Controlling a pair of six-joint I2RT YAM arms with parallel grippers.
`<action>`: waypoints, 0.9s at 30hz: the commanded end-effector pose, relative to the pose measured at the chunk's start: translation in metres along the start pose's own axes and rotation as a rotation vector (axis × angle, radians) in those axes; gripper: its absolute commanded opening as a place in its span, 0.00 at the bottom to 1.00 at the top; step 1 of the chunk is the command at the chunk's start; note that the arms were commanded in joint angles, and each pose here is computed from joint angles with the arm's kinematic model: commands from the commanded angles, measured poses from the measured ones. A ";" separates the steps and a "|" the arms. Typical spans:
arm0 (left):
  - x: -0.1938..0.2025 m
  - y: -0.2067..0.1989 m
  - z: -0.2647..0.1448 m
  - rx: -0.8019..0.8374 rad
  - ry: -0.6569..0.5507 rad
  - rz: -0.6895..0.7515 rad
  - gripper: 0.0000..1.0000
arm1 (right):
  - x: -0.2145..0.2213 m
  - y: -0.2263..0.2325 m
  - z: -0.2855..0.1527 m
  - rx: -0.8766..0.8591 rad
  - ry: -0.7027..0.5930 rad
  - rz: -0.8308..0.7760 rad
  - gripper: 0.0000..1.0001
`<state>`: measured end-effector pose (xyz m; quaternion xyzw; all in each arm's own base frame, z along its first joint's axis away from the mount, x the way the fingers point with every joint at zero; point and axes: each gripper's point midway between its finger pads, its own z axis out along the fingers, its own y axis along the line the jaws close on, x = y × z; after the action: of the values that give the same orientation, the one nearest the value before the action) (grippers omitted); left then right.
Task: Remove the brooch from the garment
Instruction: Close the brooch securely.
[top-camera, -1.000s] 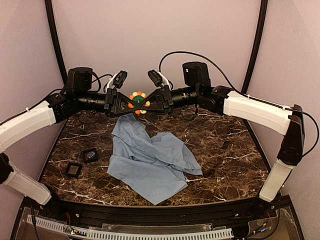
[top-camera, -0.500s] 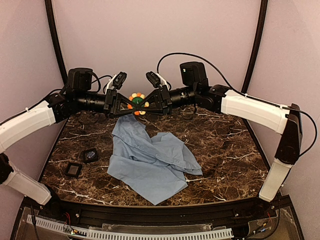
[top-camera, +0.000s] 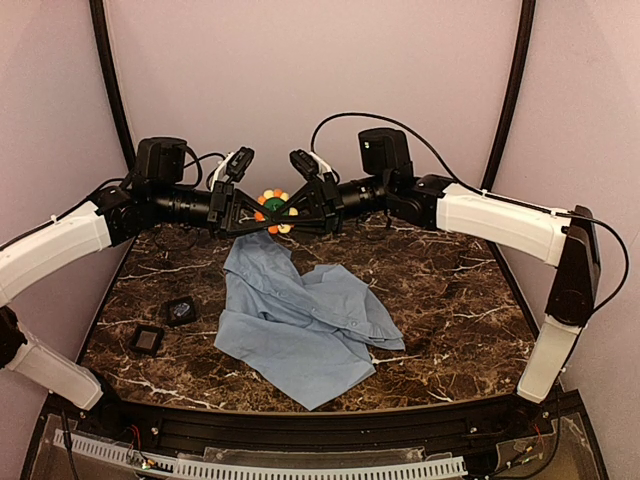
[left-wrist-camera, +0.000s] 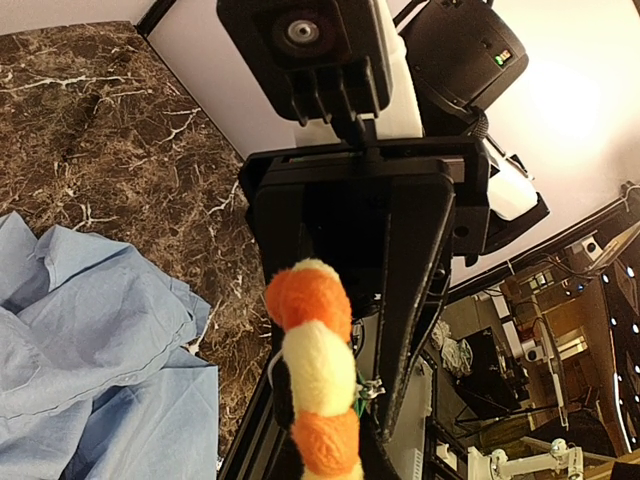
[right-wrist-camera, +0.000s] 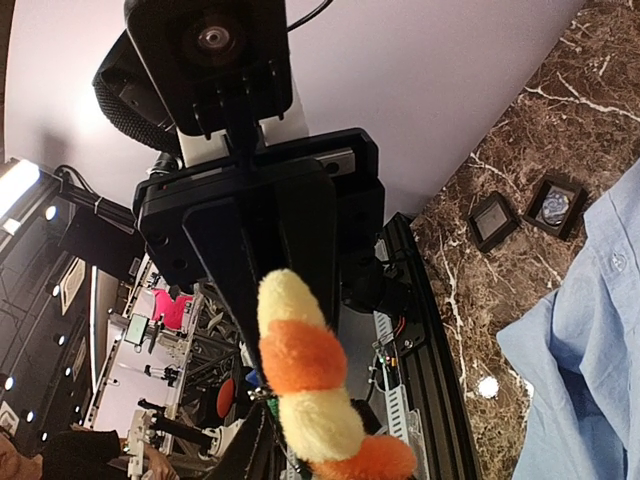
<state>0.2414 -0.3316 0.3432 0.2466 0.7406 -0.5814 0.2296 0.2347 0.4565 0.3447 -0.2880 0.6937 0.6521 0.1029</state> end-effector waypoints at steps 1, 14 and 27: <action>-0.002 -0.018 -0.002 0.037 0.000 0.066 0.01 | 0.001 -0.007 0.006 -0.035 0.010 0.024 0.24; -0.002 -0.020 -0.004 0.035 -0.002 0.073 0.01 | 0.003 -0.009 0.002 -0.064 0.008 0.052 0.27; -0.002 -0.021 -0.004 0.034 -0.004 0.078 0.01 | -0.003 -0.041 -0.011 0.058 -0.060 0.154 0.26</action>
<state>0.2425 -0.3312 0.3372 0.2457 0.7486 -0.5706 0.2315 0.2401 0.4546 0.3353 -0.2644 0.6903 0.6689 0.0785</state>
